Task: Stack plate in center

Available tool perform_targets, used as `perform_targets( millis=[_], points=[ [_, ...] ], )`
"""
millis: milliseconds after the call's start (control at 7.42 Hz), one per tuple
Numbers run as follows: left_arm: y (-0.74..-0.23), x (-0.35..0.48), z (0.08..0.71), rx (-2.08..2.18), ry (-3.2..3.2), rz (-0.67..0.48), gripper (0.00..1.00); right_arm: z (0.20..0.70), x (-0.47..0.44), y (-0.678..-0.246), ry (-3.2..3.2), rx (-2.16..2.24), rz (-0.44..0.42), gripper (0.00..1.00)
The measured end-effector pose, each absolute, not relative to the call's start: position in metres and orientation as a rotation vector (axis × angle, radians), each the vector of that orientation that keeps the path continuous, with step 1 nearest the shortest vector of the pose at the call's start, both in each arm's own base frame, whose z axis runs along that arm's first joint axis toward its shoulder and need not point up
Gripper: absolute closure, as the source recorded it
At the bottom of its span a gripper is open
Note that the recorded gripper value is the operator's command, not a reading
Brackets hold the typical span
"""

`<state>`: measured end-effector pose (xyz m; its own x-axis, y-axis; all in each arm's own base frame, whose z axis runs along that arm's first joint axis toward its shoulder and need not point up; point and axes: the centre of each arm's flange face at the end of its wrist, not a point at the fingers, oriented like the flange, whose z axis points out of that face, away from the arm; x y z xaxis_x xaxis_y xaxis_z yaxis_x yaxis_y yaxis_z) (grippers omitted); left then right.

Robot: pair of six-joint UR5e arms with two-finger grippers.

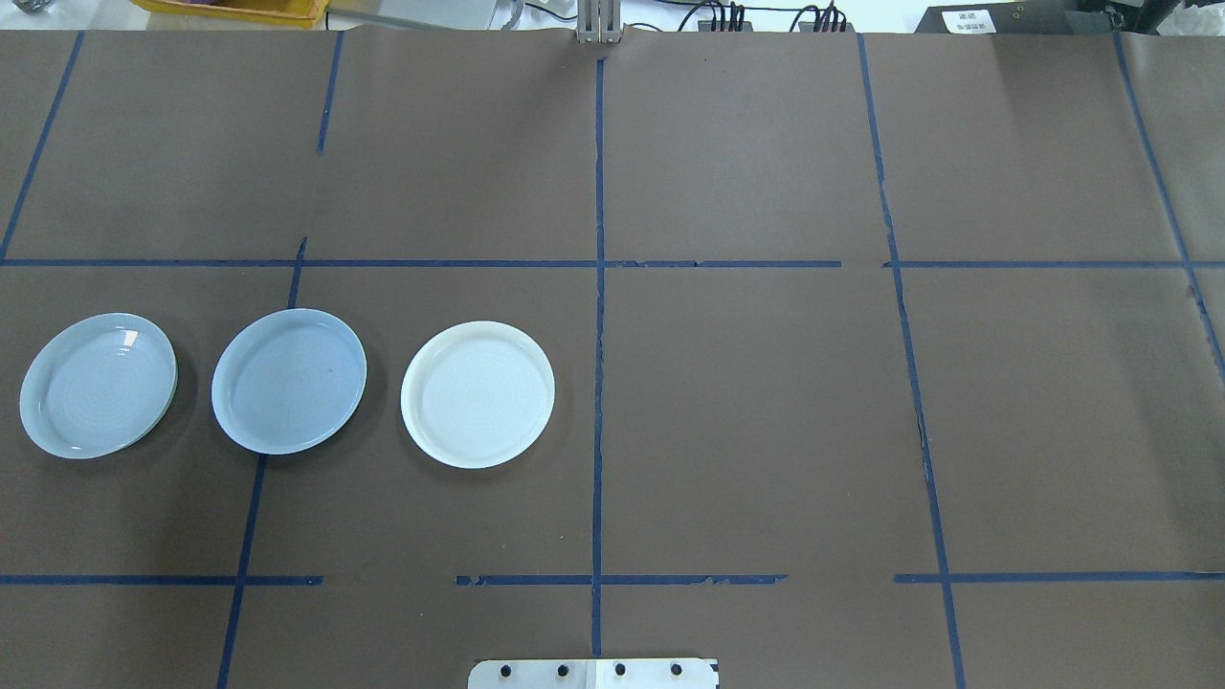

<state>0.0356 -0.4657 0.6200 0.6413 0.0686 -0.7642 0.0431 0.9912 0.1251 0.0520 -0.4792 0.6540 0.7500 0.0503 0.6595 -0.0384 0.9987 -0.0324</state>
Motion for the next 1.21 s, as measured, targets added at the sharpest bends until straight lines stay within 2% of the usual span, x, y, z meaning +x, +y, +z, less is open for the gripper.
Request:
perform_targets(
  millis=[674,1213],
  points=[
    [-0.443,0.125,0.675,0.133,0.898,-0.078,0.00,0.654,0.052,-0.479,-0.720,-0.017,0.049,0.00],
    [-0.431,0.156,0.681,0.107,0.915,-0.038,0.00,0.654,0.052,-0.479,-0.721,-0.018,0.049,0.00]
  ],
)
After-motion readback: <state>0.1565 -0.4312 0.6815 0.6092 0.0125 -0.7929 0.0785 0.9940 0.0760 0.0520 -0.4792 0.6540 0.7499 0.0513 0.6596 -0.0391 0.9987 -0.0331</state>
